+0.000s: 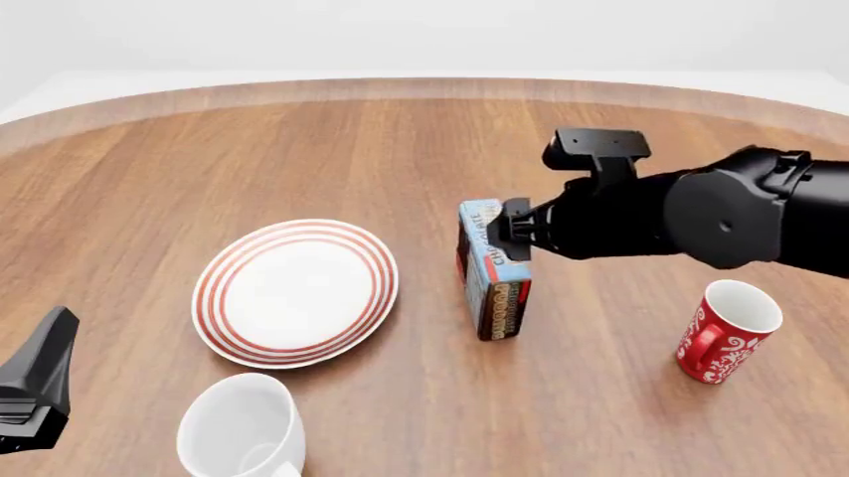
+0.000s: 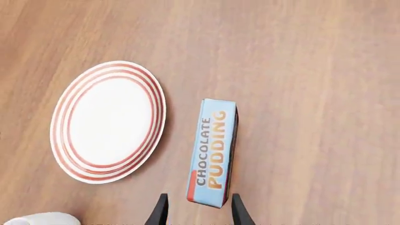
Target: Pick up the white mug and put it on the plate, and put the chocolate pudding to the right of the plate.
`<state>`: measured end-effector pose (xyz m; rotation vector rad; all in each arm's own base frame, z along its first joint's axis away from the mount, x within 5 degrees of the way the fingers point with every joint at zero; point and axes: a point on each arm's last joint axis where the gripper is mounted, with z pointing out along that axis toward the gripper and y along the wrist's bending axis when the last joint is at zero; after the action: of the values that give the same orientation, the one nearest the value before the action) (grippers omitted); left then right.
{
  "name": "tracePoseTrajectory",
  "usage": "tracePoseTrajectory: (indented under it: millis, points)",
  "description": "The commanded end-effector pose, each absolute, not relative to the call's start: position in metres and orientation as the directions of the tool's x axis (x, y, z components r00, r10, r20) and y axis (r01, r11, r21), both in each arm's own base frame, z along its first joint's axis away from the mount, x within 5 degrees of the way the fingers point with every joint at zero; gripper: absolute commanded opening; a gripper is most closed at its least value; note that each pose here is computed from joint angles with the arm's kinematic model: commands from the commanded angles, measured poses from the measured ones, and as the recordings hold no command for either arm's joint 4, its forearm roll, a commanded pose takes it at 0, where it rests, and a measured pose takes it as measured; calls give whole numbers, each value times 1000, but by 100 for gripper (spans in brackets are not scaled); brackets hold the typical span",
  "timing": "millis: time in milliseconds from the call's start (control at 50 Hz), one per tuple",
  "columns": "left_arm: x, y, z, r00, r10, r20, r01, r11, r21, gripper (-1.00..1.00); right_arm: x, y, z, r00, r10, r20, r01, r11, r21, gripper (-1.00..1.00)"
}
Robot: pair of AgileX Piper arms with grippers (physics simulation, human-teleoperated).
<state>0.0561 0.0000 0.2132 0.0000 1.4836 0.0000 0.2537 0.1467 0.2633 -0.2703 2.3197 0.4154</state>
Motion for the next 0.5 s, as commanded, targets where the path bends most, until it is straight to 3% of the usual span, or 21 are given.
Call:
tracePoseTrajectory:
  millis: [20,500]
  points:
    - [56,0,213,87,0,-996,0,1000,0,100,238,138,267,-664,-67,-745,-331,919,213,100]
    - [56,0,213,87,0,-996,0,1000,0,100,204,114,261,-580,-98,-809,-380,911,162,100]
